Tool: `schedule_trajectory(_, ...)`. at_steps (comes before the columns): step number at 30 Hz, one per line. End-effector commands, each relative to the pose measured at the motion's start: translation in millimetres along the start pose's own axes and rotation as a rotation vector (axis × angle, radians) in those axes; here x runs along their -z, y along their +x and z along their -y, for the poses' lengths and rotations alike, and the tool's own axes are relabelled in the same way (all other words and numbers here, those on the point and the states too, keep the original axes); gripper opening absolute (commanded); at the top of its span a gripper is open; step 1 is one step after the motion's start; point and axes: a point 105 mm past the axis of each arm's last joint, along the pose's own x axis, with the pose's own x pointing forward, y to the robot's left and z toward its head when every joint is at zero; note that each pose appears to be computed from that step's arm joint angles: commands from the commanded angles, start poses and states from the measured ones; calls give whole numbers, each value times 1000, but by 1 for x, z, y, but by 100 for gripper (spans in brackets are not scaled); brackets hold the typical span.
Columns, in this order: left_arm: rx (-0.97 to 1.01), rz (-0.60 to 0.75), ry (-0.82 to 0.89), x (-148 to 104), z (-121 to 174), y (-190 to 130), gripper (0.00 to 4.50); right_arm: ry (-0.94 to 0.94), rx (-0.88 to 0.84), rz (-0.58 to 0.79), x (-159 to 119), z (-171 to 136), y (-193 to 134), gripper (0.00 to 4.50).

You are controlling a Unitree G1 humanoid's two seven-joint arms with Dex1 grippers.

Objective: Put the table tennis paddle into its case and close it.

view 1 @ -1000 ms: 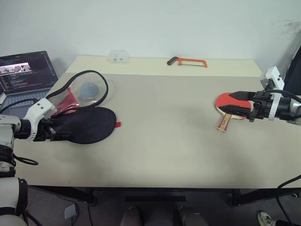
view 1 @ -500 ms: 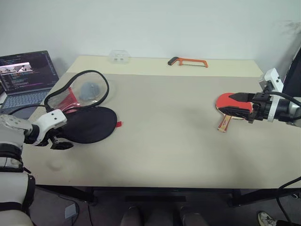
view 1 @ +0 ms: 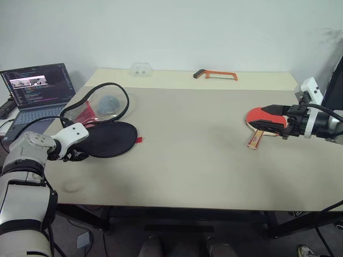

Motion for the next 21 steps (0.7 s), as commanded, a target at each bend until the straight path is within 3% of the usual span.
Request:
schedule_trajectory(1,32,-26,-2,8,9,5,202,-43,12,35,-13,-2,-4,450)
schedule_trajectory(7,62,45,-33,-8,9,5,5,-45,28,39,-12,0,-3,450)
schedule_trajectory(9,94,135,-97,-29,10,5,5,-45,34,40,-12,1,-2,450)
schedule_trajectory(16,294,508,-246,-146,40,2,5,-44,50,50,-12,3,1,450)
schedule_trajectory(21,363,582,-384,-195,87,1,5,-41,51,55,-12,2,3,450)
